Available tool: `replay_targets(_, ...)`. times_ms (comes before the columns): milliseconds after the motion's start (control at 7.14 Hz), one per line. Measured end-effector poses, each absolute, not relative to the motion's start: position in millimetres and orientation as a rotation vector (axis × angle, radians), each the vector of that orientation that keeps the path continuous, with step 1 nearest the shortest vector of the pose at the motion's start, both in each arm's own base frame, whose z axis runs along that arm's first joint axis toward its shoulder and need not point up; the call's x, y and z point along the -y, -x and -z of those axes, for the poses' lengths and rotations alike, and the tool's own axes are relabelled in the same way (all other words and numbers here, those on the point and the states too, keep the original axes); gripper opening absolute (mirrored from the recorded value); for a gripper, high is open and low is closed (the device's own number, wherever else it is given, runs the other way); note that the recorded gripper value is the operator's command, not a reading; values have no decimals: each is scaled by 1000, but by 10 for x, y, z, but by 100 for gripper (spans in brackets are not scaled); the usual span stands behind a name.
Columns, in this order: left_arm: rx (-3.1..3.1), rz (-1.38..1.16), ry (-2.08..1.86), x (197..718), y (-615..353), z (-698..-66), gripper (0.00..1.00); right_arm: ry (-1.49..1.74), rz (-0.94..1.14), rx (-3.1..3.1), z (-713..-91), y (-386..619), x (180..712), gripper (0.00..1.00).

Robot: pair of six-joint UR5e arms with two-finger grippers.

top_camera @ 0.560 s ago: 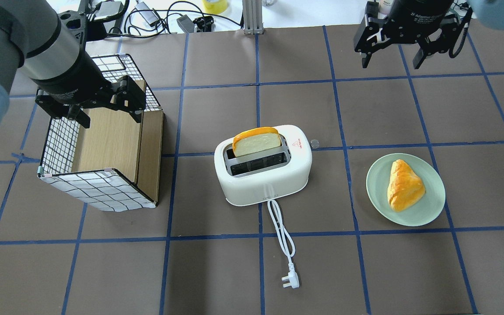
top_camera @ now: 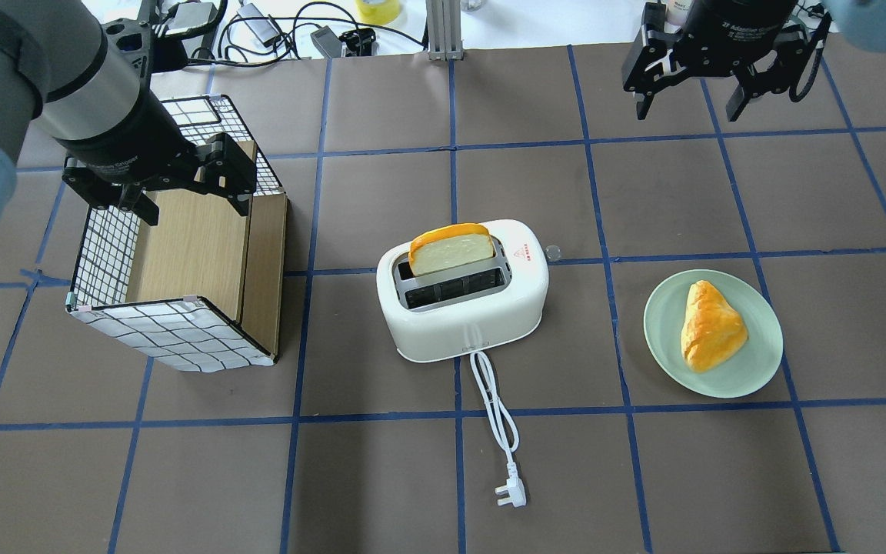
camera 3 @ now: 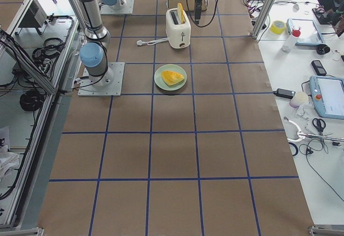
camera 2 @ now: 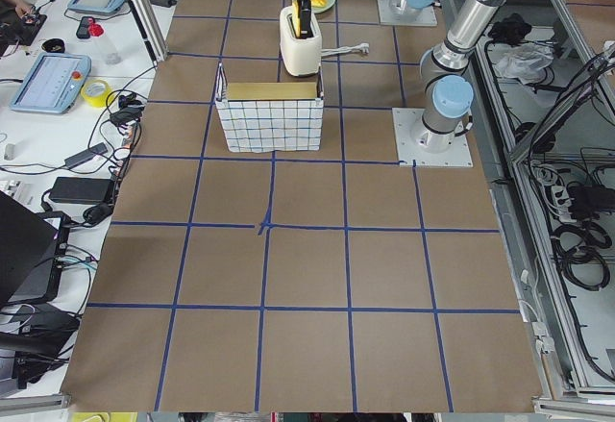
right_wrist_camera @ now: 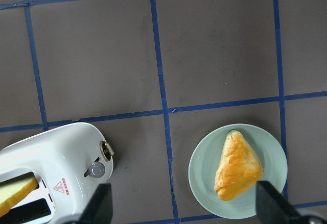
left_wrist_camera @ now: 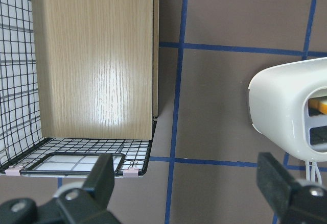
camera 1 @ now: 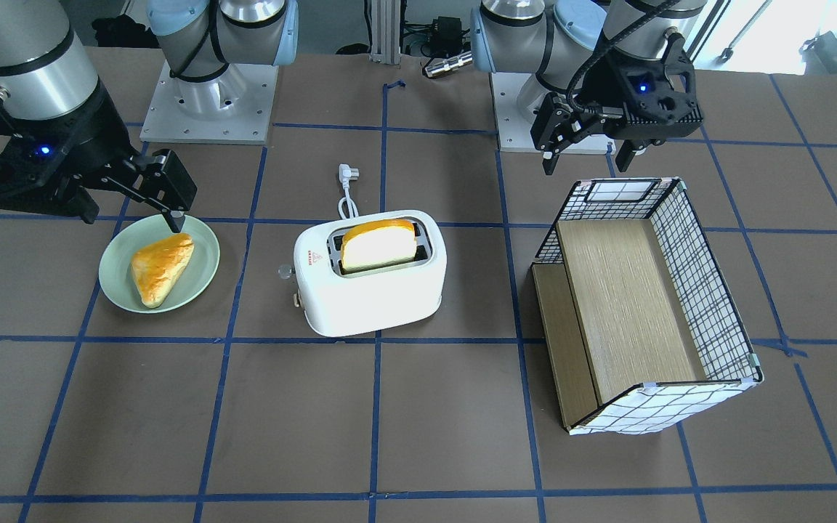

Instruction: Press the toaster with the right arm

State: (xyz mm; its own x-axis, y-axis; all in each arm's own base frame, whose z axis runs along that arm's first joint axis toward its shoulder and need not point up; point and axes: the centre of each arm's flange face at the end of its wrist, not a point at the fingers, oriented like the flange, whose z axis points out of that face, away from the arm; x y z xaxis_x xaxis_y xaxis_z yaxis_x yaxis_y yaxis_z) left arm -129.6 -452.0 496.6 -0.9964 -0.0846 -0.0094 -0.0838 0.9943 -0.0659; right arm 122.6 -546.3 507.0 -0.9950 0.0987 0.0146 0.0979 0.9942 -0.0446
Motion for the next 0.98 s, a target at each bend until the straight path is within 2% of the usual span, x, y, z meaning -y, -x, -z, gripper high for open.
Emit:
replay_targets(280,-3124,103,132,4521,1295,-4966,100,154,-69,3119,-5071,-1225,5463,100)
replay_targets(560,-3125,102,132,4521,1296,-4966,100,153,-70,3118,-5071,-1224,5466,89)
replay_targets(840,-3125,102,132,4521,1296,-4966,100,152,-71,3119,-5076,-1224,5469,71)
replay_targets(980,-3125,102,132,4521,1296,-4966,100,152,-73,3119,-5082,-1225,5471,70)
